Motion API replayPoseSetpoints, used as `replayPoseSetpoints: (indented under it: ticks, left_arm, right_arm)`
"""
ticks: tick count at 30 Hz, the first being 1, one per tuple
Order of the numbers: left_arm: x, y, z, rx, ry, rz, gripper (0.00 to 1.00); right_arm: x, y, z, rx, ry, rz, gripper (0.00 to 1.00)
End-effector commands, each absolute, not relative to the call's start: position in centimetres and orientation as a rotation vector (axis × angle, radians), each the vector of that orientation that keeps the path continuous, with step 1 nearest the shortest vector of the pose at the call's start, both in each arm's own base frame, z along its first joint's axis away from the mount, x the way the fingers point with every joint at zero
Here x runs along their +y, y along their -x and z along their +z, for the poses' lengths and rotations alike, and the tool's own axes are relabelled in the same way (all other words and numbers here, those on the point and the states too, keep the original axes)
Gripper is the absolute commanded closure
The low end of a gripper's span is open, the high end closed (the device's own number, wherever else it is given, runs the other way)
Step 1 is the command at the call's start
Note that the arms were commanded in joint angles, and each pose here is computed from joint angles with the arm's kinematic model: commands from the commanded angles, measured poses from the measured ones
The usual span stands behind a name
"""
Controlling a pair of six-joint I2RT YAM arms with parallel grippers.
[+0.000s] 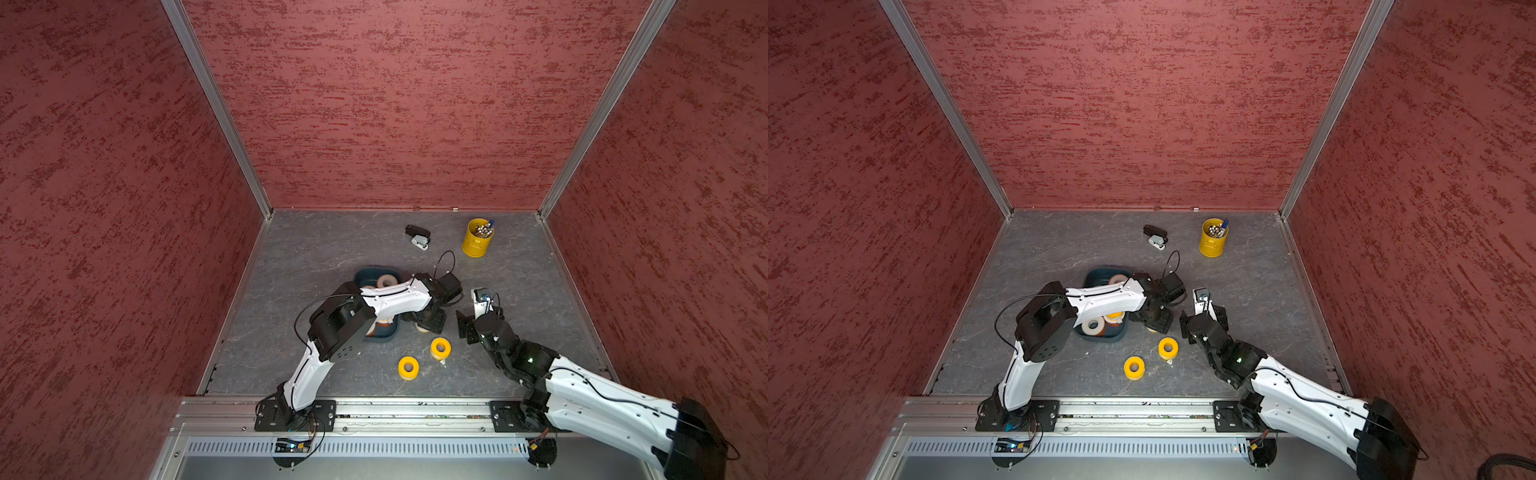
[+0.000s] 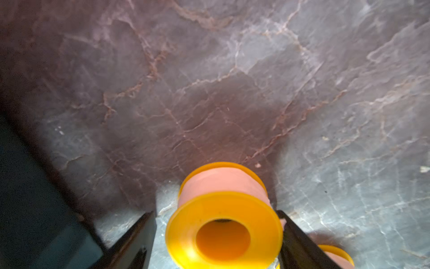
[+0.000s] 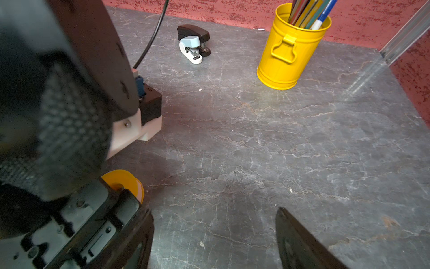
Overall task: Put the sealing tape into the storage box
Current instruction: Pick up the sealing tape at the center of the board, then place the sealing tape in the storage box.
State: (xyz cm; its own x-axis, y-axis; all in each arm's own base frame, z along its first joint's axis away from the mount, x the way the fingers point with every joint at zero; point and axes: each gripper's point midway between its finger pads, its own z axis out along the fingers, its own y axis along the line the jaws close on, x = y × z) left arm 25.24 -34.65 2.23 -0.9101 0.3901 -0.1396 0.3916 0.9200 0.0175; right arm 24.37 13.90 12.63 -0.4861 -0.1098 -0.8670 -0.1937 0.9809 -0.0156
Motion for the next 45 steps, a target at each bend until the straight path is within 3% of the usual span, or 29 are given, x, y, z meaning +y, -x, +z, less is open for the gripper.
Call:
replayPoseSetpoints:
  ticks: [1,13,29,45]
  left_arm:
    - [-34.7,-25.2,2.4,2.927,-0.593,-0.016,0.22]
    - [-35.3,-25.3,3.1,2.907,-0.601,-0.049,0.44]
    - [-35.0,-25.9,9.0,2.776,-0.582,-0.094,0.44]
    - [-22.1,-26.1,11.8,2.784,-0.260,0.070,0.43]
  right_arm:
    - [14.3,-24.9,14.0,2.049,0.191,0.123,0.17]
    - [14.4,-25.0,13.8,2.056,0.199,0.121,0.16]
    - [14.5,-25.0,13.7,2.060,0.202,0.119,0.16]
    - [14.6,-25.0,13.6,2.065,0.207,0.117,0.16]
